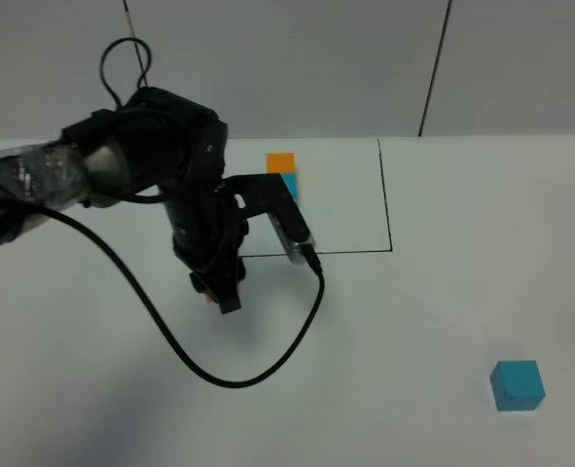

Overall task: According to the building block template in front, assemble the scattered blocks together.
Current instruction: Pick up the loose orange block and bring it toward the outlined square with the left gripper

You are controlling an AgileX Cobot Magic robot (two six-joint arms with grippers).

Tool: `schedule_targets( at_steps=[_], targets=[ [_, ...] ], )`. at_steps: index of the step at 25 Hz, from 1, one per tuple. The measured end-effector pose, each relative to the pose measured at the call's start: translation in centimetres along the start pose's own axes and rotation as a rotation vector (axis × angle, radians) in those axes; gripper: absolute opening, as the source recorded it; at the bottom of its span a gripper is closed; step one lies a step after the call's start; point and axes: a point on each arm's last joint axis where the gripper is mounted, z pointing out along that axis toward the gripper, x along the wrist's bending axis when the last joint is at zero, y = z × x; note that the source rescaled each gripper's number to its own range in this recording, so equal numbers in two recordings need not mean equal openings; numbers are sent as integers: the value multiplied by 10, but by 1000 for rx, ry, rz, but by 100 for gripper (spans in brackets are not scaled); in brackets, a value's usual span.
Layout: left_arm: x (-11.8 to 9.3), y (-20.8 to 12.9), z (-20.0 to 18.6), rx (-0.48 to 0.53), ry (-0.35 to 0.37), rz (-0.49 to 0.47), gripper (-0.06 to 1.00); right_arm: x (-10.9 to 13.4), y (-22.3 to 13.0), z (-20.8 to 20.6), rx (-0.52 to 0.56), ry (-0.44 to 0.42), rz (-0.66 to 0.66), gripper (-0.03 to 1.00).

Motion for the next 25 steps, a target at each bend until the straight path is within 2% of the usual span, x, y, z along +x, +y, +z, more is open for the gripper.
schedule_targets(
  at_steps=[6,9,15,25],
  targets=[
    [0,42,22,31,-29,203,0,0,0,0,0,0,0,70],
    [1,52,33,37,-39,255,0,0,0,0,0,0,0,70],
    [0,53,53,64,-65,317,0,0,0,0,0,0,0,70],
    [0,54,58,61,-66,322,0,0,0,0,0,0,0,70]
  ],
)
